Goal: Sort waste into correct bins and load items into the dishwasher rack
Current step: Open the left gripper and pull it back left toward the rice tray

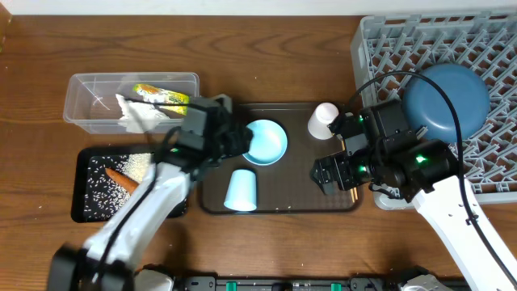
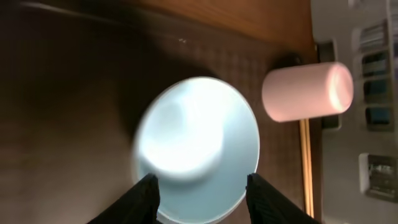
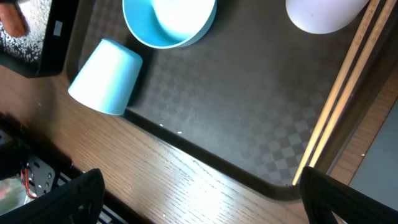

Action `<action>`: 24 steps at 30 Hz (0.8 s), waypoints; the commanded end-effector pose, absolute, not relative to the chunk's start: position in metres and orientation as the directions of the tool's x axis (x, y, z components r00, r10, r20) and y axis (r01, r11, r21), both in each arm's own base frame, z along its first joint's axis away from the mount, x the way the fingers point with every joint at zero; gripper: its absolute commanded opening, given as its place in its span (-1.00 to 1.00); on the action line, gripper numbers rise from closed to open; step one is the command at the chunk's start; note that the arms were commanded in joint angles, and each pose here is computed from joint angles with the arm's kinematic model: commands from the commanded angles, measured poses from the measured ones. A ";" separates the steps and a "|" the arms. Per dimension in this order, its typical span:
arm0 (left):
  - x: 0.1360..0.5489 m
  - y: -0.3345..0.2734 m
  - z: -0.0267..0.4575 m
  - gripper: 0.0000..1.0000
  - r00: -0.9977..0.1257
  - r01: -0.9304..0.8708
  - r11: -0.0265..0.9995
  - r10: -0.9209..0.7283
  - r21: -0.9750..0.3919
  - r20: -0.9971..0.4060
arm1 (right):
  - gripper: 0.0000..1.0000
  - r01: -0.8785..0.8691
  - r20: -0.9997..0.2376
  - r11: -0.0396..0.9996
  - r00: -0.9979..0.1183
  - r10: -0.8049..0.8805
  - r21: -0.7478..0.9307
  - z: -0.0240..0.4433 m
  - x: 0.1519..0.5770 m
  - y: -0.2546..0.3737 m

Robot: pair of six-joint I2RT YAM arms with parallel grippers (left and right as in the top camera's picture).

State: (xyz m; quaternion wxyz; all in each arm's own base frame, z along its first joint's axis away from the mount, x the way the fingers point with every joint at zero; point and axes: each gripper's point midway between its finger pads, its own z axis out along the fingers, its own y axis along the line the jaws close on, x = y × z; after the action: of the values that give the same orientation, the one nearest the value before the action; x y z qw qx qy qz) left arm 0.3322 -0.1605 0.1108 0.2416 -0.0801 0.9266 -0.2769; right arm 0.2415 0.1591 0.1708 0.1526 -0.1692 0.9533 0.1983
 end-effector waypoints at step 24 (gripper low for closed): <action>0.129 -0.100 0.084 -0.18 -0.951 -0.310 0.890 -0.296 -0.335 0.093 | 0.98 -0.403 -0.363 0.854 -0.889 -0.280 0.329 0.173 0.240 0.165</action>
State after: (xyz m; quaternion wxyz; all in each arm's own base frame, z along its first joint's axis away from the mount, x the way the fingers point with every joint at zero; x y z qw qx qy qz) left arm 0.1340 -0.0895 0.0904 -0.0037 -0.1569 0.9765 -0.1479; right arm 0.2416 0.1592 0.1709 0.1528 -0.1692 0.9533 0.1983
